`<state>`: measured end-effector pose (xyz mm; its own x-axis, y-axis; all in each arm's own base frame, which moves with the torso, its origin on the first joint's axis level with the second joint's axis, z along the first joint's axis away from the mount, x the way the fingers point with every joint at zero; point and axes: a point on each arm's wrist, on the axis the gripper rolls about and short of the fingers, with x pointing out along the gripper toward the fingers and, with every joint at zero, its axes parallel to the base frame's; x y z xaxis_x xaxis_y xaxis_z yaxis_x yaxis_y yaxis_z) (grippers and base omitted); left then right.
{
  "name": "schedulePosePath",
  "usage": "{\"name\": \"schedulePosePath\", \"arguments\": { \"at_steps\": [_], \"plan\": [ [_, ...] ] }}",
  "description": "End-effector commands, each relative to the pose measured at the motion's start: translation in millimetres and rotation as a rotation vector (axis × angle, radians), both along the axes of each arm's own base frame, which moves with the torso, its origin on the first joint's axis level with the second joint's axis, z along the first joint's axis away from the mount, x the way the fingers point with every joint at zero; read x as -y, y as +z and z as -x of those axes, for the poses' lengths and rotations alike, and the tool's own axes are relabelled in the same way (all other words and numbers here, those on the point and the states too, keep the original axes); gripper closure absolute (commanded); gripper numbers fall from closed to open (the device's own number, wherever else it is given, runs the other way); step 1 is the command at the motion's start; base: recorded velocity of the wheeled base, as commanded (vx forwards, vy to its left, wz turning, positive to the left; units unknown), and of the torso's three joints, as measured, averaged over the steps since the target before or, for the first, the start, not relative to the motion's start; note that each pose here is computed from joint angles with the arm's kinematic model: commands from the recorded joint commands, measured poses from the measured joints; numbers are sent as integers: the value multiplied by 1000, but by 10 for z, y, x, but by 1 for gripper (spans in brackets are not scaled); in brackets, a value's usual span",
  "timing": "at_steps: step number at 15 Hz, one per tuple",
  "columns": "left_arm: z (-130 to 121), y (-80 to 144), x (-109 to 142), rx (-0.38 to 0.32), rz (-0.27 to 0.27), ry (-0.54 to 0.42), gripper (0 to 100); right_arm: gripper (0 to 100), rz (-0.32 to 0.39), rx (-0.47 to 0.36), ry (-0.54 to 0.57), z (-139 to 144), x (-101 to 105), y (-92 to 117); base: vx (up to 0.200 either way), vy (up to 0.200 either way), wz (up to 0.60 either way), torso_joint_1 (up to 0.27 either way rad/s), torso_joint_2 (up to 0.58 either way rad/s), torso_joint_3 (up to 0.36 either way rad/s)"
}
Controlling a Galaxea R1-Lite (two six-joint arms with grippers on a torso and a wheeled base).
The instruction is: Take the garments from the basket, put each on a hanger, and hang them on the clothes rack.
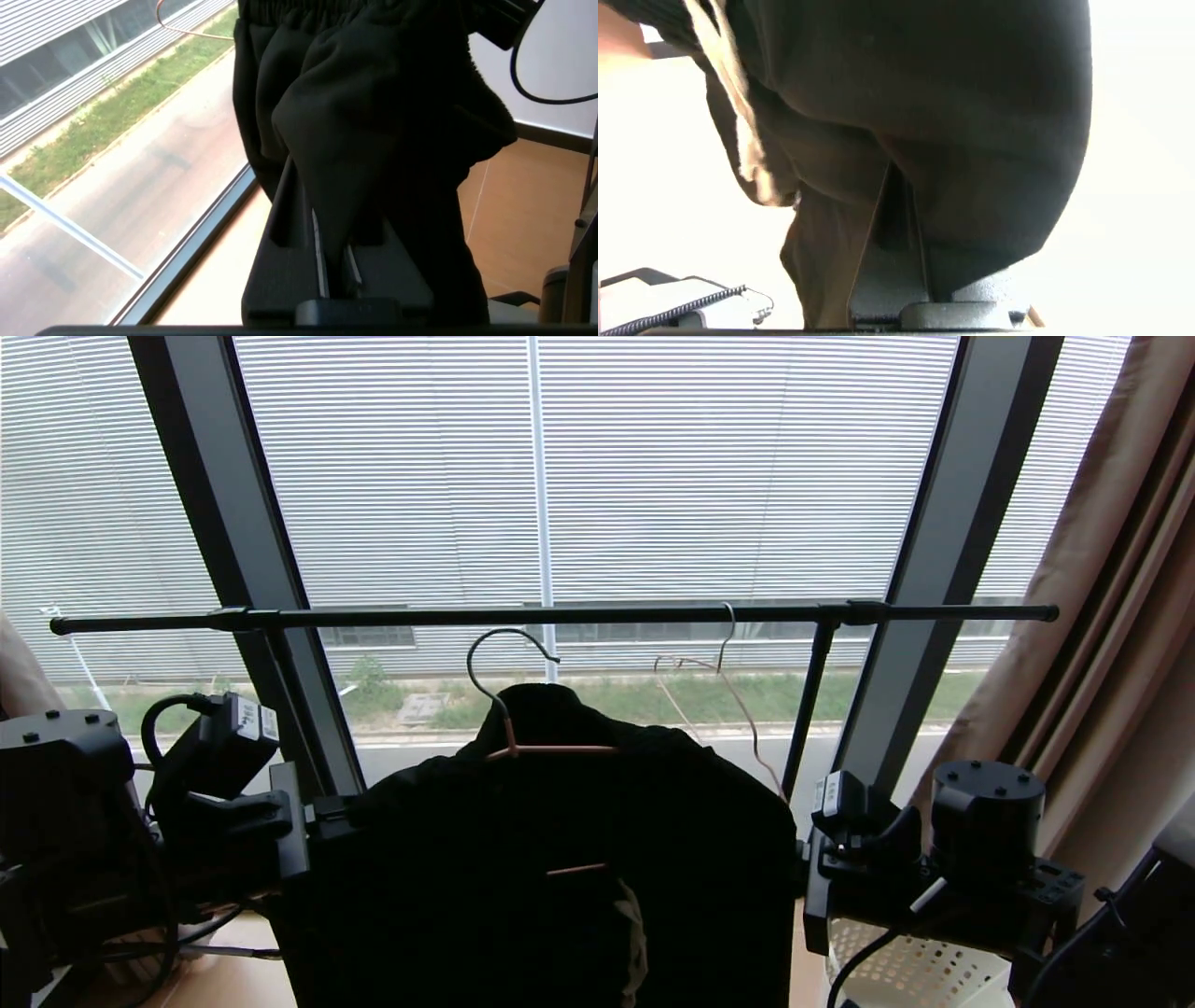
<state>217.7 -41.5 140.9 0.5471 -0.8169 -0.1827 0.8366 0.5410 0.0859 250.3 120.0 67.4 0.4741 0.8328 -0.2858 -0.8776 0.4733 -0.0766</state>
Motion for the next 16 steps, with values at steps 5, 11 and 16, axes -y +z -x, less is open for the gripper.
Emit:
{"name": "schedulePosePath", "arguments": {
  "at_steps": [5,11,16],
  "plan": [
    [-54,47,-158,17,19,14,100,100,-3,6,-20,-40,46,10,0,0,0,0,0,0],
    [-85,76,-266,30,23,48,100,100,-4,11,-31,-57,72,19,0,0,0,0,0,0],
    [-116,94,-349,38,27,69,100,100,-4,11,-32,-65,73,19,0,0,0,0,0,0]
  ]
}}
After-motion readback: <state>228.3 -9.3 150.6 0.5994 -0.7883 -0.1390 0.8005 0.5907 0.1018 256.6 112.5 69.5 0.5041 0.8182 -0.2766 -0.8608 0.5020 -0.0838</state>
